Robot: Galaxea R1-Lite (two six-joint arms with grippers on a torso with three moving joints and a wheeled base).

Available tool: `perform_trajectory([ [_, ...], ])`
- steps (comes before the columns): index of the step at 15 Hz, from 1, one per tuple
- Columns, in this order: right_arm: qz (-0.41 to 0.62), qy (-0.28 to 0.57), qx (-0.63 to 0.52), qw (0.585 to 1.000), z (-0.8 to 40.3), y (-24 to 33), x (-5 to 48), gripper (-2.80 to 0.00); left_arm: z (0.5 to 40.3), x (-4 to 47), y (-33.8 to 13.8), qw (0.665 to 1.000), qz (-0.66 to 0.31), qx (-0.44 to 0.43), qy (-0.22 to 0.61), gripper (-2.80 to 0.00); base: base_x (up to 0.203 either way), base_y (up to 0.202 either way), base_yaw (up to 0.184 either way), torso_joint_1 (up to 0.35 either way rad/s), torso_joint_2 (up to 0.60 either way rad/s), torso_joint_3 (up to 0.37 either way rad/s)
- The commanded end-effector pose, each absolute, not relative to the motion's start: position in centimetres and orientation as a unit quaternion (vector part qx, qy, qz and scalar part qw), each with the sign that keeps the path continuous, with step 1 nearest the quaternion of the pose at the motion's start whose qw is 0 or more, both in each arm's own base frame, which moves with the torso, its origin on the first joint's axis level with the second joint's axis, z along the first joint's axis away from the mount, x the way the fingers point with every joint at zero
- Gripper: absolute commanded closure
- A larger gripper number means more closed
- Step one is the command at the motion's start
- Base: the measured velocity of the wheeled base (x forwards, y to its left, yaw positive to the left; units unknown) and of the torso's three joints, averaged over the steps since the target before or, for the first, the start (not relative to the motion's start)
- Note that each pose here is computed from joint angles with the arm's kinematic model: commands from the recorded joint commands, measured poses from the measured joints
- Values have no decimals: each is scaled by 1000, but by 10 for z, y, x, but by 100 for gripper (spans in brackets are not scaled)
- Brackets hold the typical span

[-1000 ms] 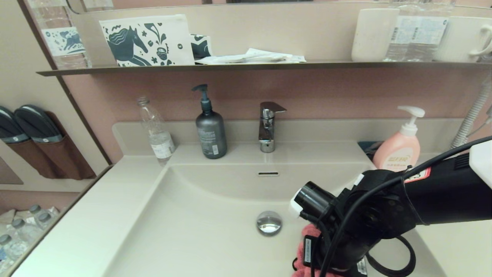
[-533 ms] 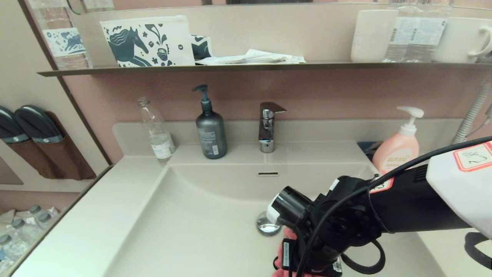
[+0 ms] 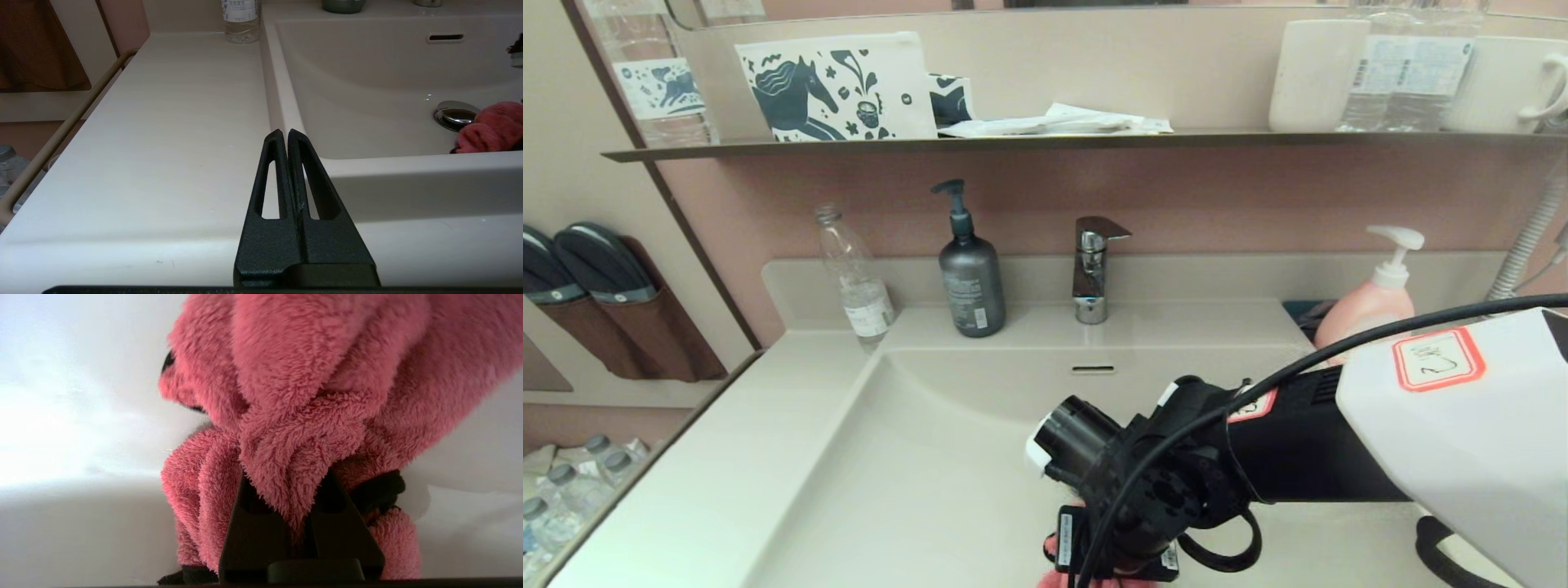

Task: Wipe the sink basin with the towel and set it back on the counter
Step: Wipe the sink

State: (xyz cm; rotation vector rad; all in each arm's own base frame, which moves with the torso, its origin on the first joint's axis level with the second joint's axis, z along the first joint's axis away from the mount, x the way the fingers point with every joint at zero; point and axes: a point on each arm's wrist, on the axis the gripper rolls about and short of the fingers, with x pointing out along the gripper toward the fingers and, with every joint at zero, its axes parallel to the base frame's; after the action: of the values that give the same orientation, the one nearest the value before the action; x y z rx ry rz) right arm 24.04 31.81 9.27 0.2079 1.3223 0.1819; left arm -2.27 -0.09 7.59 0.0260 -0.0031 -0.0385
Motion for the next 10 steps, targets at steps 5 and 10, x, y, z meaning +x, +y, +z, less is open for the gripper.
perform_trajectory([
  [5,139,580,110,795,98,355,262,0,76,-23,-1,1000,-19,13,-2,0,0,0,0,0,0,0],
  [10,166,549,136,808,99,381,280,0,76,-23,-1,1000,-19,13,-2,0,0,0,0,0,0,0],
])
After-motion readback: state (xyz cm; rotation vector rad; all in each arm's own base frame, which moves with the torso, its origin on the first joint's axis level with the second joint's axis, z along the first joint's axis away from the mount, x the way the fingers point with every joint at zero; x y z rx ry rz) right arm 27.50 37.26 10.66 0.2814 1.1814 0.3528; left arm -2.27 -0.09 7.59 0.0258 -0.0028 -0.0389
